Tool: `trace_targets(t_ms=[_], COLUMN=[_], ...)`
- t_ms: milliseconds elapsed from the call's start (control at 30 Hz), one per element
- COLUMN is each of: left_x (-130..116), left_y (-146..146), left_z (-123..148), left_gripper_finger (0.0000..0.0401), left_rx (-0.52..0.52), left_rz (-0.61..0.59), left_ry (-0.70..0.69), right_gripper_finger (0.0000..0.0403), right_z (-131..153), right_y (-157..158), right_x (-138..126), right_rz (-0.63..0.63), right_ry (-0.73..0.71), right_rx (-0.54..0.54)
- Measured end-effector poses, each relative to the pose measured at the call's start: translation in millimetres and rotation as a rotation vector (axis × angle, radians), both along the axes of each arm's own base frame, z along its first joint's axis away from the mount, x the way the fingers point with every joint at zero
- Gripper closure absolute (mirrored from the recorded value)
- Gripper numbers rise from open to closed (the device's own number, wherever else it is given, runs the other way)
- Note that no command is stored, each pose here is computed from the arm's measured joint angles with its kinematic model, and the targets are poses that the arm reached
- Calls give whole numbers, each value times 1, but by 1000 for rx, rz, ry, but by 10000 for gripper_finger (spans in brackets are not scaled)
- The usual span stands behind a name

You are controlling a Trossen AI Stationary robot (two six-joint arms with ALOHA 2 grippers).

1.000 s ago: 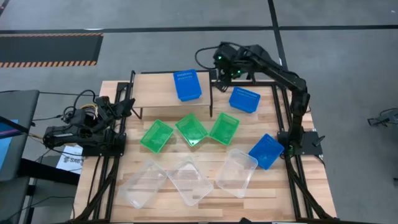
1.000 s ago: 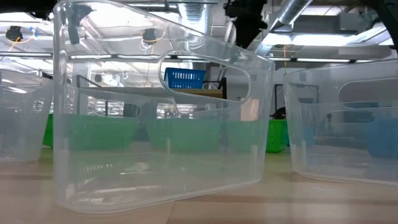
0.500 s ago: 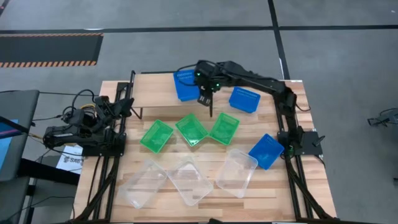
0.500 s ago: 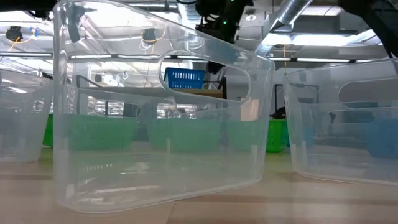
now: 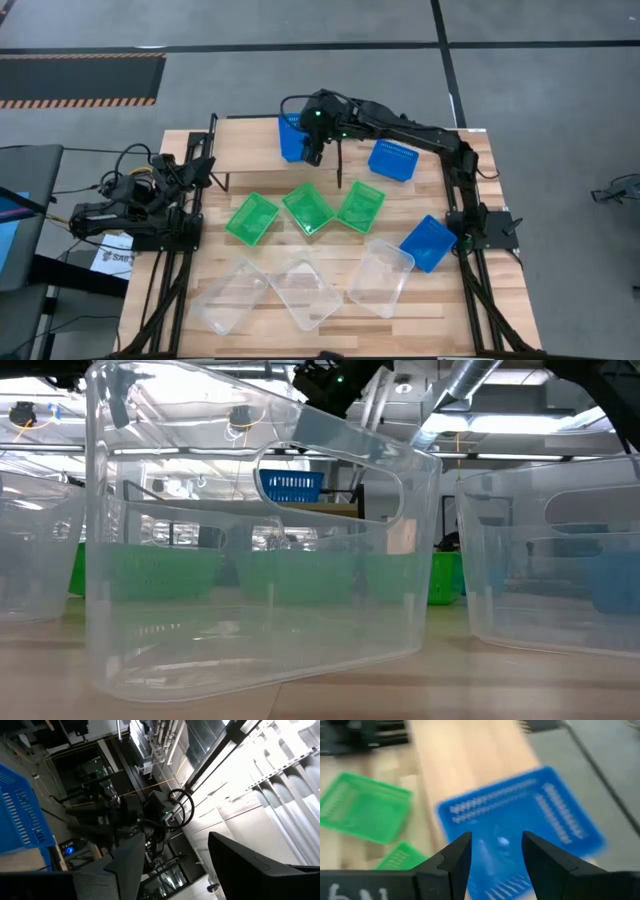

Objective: Stack baskets on shelf by color
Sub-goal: Put the middle blue bin on the shelf

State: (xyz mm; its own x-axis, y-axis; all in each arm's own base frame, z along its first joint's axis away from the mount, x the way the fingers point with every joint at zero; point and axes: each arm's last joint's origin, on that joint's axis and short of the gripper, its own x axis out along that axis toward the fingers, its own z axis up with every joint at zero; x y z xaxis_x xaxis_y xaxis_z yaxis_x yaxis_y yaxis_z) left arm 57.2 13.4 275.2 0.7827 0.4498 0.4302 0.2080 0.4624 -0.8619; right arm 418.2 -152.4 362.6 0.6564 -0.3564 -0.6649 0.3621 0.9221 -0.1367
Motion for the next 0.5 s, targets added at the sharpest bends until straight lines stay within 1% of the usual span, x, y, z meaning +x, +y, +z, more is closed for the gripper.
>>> trace_targets(t_ms=[67, 133, 233, 367, 433, 500], left_x=[0, 0, -1, -1, -1, -1], left_y=[0, 0, 1, 1, 1, 1], left_z=[0, 0, 0, 0, 0, 0], left_gripper_finger=[193, 193, 193, 193, 193, 193], left_rx=[0, 1, 0, -6, -6, -7], left_rz=[0, 6, 27, 38, 39, 42], left_ry=[-5, -3, 2, 2, 4, 6], right_gripper_finger=[208, 210, 219, 233, 239, 243], right_z=[10, 15, 5, -24, -39, -48], right_y=[-1, -4, -15, -28, -32, -32], right_x=[-12, -22, -30, -30, -23, -17], right_rz=[-107, -182, -246, -290, -276, -235], right_ry=[21, 57, 137, 286, 313, 316], right_rx=[-48, -79, -29, 32, 61, 112])
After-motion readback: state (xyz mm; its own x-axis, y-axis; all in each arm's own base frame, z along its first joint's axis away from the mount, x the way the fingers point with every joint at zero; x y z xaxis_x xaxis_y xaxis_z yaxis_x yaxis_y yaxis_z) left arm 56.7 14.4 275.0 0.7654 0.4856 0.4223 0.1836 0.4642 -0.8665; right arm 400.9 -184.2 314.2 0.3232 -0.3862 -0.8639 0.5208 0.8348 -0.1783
